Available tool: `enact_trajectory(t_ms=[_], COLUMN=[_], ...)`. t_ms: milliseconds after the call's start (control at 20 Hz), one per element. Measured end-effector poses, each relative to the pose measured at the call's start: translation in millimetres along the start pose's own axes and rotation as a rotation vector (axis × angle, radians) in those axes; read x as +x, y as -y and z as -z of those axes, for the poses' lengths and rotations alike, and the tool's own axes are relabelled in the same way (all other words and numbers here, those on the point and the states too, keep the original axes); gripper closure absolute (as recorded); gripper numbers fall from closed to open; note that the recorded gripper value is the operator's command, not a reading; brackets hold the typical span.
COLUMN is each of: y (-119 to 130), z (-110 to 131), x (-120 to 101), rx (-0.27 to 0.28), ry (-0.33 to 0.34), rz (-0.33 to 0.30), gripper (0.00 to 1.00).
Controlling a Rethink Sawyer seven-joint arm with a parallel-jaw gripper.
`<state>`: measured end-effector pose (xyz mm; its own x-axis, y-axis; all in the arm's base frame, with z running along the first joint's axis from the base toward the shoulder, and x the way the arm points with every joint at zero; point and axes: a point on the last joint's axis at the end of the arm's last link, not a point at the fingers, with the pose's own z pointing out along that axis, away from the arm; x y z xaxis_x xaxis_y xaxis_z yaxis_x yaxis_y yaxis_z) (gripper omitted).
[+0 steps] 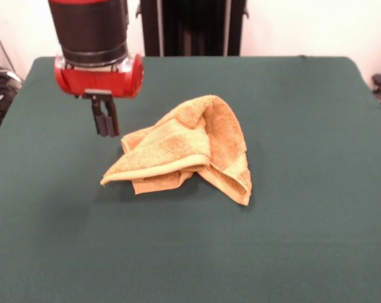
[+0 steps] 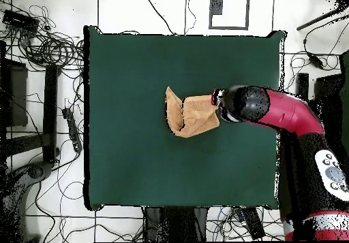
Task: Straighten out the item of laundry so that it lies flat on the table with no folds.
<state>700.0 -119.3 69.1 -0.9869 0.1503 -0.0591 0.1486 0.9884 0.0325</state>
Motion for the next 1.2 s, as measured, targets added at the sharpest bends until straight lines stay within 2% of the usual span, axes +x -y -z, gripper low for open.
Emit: enact_trajectory(t_ms=[200, 450, 1200], y=[3.8, 7.1, 8.4], z=[-10.4, -20.8, -40.2], x=[-8.1, -4.5, 6.2], rx=[-0.003, -0.012, 0.000], ry=[-0.079, -0.187, -0.207], rz=[-0.009, -0.017, 0.001], gripper=[1.00, 1.00, 1.00])
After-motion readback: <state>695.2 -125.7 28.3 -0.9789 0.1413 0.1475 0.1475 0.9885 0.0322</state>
